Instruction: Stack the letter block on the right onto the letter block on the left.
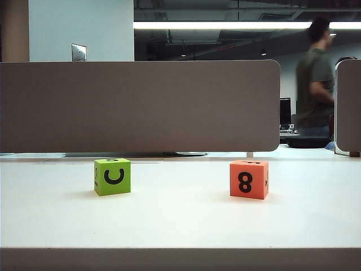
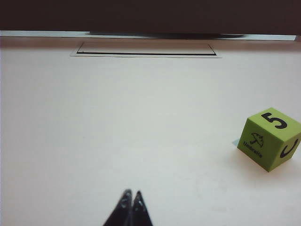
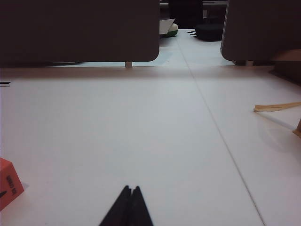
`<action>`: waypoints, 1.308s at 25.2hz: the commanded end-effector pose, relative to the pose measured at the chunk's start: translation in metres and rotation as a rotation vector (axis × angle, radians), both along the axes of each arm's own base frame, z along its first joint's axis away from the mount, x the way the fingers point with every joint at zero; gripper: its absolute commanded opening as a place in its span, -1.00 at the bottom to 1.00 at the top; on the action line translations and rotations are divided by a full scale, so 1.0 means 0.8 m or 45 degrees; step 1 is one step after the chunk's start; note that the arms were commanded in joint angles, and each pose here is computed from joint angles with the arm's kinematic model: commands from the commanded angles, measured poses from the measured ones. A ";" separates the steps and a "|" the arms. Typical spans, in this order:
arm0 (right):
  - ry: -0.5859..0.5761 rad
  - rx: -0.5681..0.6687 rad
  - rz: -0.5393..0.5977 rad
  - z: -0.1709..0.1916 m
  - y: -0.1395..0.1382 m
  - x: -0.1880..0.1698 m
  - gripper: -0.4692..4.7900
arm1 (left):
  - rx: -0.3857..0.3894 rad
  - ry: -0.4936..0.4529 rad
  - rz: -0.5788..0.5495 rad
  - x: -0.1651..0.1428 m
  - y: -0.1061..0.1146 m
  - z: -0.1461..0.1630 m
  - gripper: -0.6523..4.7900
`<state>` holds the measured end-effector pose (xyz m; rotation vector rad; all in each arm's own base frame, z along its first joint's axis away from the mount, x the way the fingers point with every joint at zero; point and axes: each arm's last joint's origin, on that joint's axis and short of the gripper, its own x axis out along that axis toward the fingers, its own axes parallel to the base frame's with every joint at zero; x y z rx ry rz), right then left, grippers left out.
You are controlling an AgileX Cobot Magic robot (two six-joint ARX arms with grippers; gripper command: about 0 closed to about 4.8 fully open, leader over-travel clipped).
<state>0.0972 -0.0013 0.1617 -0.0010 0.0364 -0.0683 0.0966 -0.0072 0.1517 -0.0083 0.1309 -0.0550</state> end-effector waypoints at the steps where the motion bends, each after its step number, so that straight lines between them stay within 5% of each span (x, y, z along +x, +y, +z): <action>1: -0.027 0.004 0.003 0.001 0.000 0.000 -0.82 | 0.002 -0.021 -0.004 0.000 0.000 0.003 -0.78; 9: -0.030 0.009 0.004 0.001 0.000 0.000 -0.82 | -0.004 -0.023 -0.005 0.000 0.000 0.004 -0.78; 13: -0.132 0.158 0.020 0.012 0.001 0.000 -0.83 | -0.075 -0.059 -0.034 -0.001 -0.001 0.013 -0.78; 15: -0.285 0.336 0.101 0.045 0.002 -0.007 -0.83 | -0.217 -0.156 -0.035 -0.010 0.000 0.051 -0.78; 20: -0.345 0.376 0.162 0.141 0.003 -0.039 -0.84 | -0.210 -0.289 -0.041 -0.039 0.002 0.150 -0.78; 27: -0.252 0.385 0.061 0.274 0.001 -0.021 -0.84 | -0.133 -0.139 -0.030 -0.021 0.001 0.256 -0.78; 33: -0.115 0.396 0.436 0.359 0.013 0.050 -0.84 | -0.128 -0.070 -0.073 0.035 -0.005 0.317 -0.78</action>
